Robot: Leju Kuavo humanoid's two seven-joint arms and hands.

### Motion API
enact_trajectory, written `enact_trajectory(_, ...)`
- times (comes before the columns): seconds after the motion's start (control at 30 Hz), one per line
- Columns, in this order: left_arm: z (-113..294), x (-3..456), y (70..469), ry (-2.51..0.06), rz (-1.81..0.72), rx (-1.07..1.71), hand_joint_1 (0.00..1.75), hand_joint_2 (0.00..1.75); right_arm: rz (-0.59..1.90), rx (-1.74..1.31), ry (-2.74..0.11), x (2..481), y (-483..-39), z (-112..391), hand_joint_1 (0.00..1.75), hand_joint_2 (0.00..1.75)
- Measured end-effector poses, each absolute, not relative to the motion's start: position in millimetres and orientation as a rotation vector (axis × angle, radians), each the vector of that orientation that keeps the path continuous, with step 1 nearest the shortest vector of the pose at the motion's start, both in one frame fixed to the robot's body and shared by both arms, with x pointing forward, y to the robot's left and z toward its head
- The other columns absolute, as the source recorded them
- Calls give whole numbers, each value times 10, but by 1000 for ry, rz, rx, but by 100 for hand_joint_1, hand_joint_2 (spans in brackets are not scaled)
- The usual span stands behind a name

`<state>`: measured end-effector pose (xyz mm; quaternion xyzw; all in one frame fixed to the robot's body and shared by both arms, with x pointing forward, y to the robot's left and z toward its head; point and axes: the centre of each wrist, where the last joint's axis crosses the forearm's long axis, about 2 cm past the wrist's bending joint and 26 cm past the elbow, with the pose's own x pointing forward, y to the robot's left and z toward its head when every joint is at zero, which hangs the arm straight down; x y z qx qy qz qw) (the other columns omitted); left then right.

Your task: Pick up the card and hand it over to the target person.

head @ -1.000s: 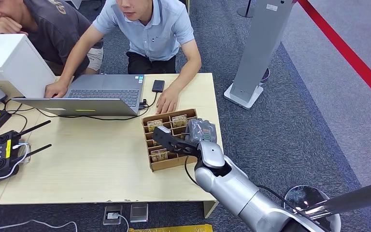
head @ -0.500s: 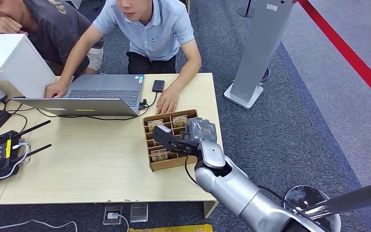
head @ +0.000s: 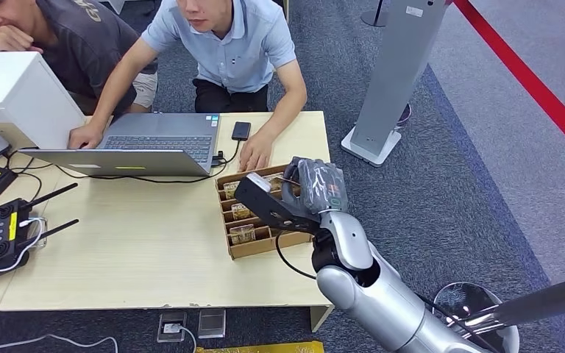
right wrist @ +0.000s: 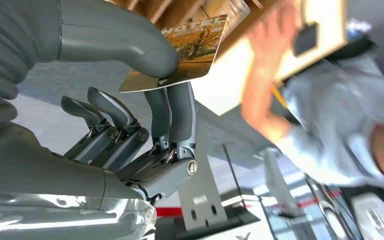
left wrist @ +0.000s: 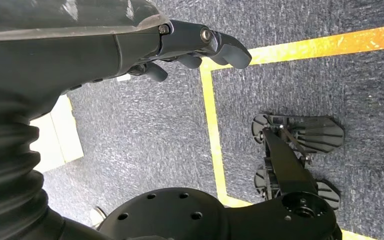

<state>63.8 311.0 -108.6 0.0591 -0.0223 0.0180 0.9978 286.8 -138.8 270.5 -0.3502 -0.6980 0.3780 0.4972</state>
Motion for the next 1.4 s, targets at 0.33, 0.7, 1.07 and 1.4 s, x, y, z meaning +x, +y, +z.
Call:
enact_trajectory(0.33, -1084, 647, 3126, -79, -56, 110, 0, 175, 1195, -709, -1567, 3815, -979, 2194, 175, 175)
enact_trajectory(0.7, -1081, 665, 3141, -99, -76, 107, 0, 175, 1347, -833, -1429, 4390, -902, 2321, 175, 175)
enact_trajectory(1.07, -1082, 644, 3194, -67, -57, 126, 0, 175, 1466, -951, -1399, 4362, -816, 2326, 175, 175)
enact_trajectory(1.4, -1084, 645, 3147, -97, -60, 113, 0, 175, 1467, -960, -1411, 4356, -811, 2330, 175, 175)
